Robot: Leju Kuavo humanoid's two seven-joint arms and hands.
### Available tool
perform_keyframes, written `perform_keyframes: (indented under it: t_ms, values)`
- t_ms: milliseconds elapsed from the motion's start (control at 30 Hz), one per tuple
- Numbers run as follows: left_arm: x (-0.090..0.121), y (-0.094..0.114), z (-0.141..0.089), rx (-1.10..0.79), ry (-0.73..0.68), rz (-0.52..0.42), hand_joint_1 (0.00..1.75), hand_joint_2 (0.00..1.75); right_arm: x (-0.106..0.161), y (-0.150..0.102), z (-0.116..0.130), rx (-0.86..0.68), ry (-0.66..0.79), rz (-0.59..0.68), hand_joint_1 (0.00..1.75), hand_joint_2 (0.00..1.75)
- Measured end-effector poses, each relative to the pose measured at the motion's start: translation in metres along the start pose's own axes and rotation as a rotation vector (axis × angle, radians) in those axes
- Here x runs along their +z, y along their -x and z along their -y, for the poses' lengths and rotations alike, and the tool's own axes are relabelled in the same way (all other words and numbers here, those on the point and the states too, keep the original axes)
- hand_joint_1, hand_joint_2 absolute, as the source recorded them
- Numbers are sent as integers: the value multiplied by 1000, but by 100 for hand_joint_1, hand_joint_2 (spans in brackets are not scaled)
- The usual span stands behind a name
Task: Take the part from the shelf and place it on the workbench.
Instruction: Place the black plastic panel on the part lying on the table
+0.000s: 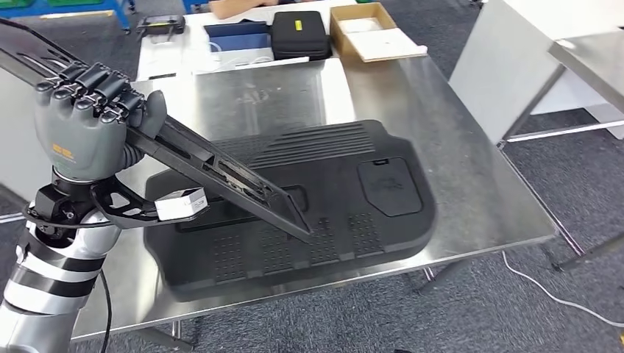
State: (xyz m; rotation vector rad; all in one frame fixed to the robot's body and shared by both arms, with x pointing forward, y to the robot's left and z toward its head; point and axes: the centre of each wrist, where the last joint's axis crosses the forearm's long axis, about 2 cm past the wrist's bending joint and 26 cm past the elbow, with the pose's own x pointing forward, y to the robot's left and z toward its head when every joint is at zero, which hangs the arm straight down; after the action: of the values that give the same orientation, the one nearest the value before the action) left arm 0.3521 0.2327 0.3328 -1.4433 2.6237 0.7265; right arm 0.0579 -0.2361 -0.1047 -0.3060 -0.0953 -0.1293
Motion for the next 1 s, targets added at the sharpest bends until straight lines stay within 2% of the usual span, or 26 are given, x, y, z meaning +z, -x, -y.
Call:
perform_keyframes:
  t_ms: [233, 267, 333, 367, 400, 433, 467, 567, 700, 833, 1000]
  values:
    - [-5, -10, 7, 35, 6, 4, 175, 175, 0, 1, -1, -12, -4, -5, 0, 0]
    - [-5, -11, 7, 39, 6, 3, 139, 131, 0, 1, -1, -17, -6, -6, 0, 0]
    - [-6, -12, 9, 59, 6, -6, 52, 44, 0, 0, -1, -37, -19, -9, 0, 0]
    - [-6, -14, 9, 77, 8, -13, 52, 0, 0, -1, -1, -49, -28, -11, 0, 0]
    - [-7, -16, 10, 98, 11, -20, 88, 0, 0, -3, -1, -59, -36, -12, 0, 0]
    - [-8, -18, 11, 120, 16, -26, 131, 0, 0, -4, -1, -66, -41, -12, 0, 0]
    - [-9, -20, 12, 142, 23, -28, 175, 44, 1, -4, -2, -70, -48, -13, 0, 0]
    - [-14, -29, 15, 189, 38, -20, 175, 175, 1, -3, -4, -71, -63, -14, 0, 0]
    - [-24, -43, 19, 242, 42, 0, 175, 175, 1, 0, -3, -67, -68, -15, 0, 0]
    - [-40, -51, 20, 286, 30, 13, 175, 0, 1, 0, -4, -62, -80, -10, 0, 0]
    - [-58, -63, 24, 365, 18, -4, 175, 0, 1, -1, -4, -48, -81, 0, 0, 0]
